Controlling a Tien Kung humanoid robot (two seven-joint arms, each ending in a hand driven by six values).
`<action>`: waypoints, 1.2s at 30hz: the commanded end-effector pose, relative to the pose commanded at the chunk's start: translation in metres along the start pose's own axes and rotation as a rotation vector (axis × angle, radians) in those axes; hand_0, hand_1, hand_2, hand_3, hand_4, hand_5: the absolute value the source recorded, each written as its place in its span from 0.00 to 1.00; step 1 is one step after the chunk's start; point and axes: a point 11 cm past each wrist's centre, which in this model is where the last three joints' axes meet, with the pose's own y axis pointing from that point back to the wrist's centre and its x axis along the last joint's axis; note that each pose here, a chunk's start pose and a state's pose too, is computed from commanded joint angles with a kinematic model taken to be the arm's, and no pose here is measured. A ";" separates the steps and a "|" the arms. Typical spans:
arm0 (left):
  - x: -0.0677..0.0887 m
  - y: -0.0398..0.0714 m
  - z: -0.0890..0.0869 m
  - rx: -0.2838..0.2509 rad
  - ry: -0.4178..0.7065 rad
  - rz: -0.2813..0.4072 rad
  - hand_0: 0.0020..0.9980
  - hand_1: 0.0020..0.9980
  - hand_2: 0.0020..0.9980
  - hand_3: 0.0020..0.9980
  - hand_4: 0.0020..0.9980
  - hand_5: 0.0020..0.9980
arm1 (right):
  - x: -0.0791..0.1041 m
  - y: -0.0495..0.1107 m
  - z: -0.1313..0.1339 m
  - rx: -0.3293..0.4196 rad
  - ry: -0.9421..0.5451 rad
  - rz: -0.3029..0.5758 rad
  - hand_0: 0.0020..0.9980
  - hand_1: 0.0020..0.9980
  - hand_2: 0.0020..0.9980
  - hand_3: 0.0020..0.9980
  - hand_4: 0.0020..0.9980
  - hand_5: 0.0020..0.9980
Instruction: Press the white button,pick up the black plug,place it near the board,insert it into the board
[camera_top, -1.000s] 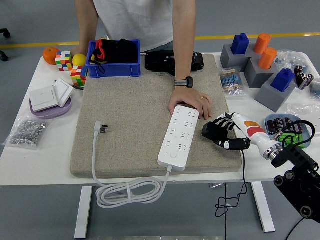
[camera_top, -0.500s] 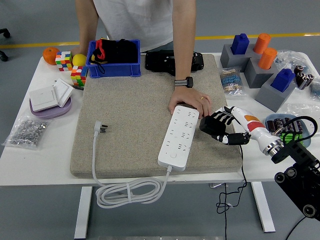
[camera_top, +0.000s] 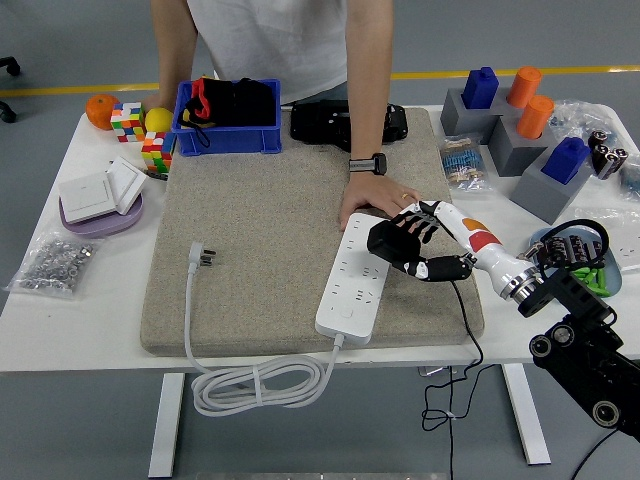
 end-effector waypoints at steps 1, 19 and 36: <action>0.000 0.000 0.000 0.000 0.000 0.000 0.74 0.72 0.69 0.77 0.69 0.29 | 0.000 -0.003 0.000 0.003 0.006 -0.001 0.37 0.31 0.37 0.53 0.75 0.00; 0.000 0.000 0.002 0.001 -0.004 0.001 0.74 0.72 0.69 0.77 0.68 0.29 | -0.009 -0.024 0.009 0.013 0.108 -0.032 0.37 0.31 0.36 0.52 0.75 0.00; 0.002 0.000 0.001 0.003 -0.007 0.005 0.74 0.72 0.69 0.77 0.69 0.29 | -0.011 -0.023 0.022 -0.013 0.160 -0.046 0.37 0.31 0.36 0.52 0.75 0.00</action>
